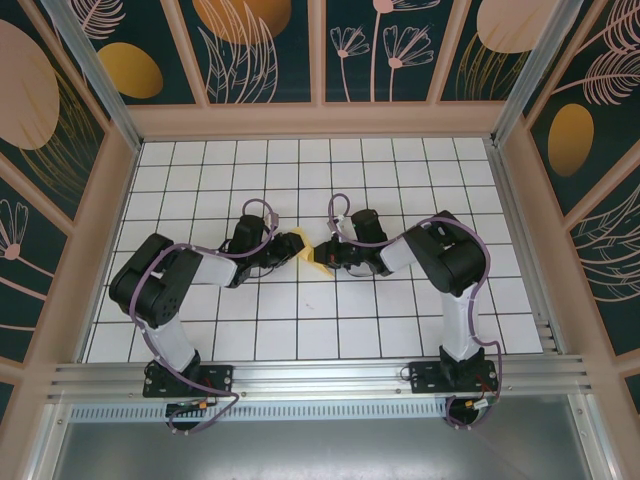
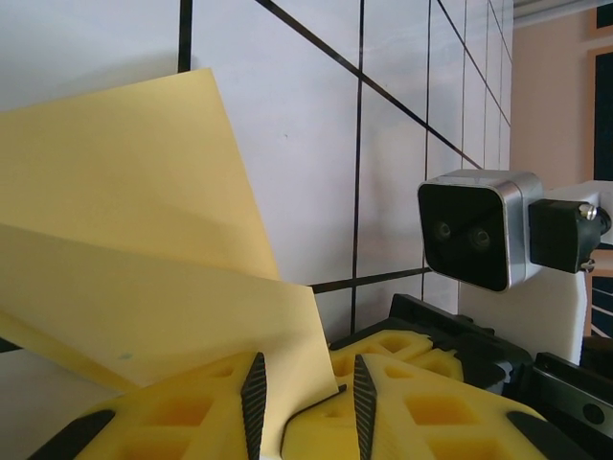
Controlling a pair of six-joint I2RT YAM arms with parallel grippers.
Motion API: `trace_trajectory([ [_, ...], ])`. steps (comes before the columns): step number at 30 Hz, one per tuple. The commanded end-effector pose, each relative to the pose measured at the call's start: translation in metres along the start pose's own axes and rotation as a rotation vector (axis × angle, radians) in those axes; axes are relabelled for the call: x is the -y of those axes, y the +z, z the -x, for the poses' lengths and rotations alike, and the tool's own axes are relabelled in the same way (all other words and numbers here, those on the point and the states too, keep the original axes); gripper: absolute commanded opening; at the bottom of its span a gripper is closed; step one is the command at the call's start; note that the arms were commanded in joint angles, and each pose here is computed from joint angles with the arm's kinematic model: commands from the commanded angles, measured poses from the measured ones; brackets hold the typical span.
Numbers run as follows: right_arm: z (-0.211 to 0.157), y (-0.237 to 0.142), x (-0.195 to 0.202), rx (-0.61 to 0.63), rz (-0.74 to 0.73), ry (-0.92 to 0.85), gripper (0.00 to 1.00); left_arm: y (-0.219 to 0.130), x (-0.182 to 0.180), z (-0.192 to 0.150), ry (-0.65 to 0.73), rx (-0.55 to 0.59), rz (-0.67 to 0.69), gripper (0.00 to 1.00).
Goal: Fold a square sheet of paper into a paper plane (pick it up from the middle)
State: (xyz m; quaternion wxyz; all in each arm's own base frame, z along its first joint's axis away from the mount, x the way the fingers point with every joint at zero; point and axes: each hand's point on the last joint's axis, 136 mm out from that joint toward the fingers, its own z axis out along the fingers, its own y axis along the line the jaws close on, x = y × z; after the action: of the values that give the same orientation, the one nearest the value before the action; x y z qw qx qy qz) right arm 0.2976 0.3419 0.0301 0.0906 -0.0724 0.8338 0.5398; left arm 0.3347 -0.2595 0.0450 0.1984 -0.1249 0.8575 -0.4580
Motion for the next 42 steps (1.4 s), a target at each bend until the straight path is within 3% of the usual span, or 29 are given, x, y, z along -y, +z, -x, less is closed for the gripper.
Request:
trace_trajectory([
  [1,0.003,0.002,0.003,-0.010,-0.002,-0.006,0.05,0.005,0.003,0.004,0.002,0.004,0.000,0.32],
  [13,0.005,0.000,-0.001,-0.011,-0.008,-0.005,0.09,0.008,-0.003,0.005,-0.008,0.006,0.025,0.30],
  [31,0.011,-0.014,-0.017,-0.002,-0.038,-0.112,0.25,0.010,-0.012,0.006,-0.025,0.015,0.064,0.27],
  [42,0.003,-0.027,-0.012,-0.012,-0.094,-0.284,0.31,0.011,-0.013,0.005,-0.029,0.011,0.069,0.27],
])
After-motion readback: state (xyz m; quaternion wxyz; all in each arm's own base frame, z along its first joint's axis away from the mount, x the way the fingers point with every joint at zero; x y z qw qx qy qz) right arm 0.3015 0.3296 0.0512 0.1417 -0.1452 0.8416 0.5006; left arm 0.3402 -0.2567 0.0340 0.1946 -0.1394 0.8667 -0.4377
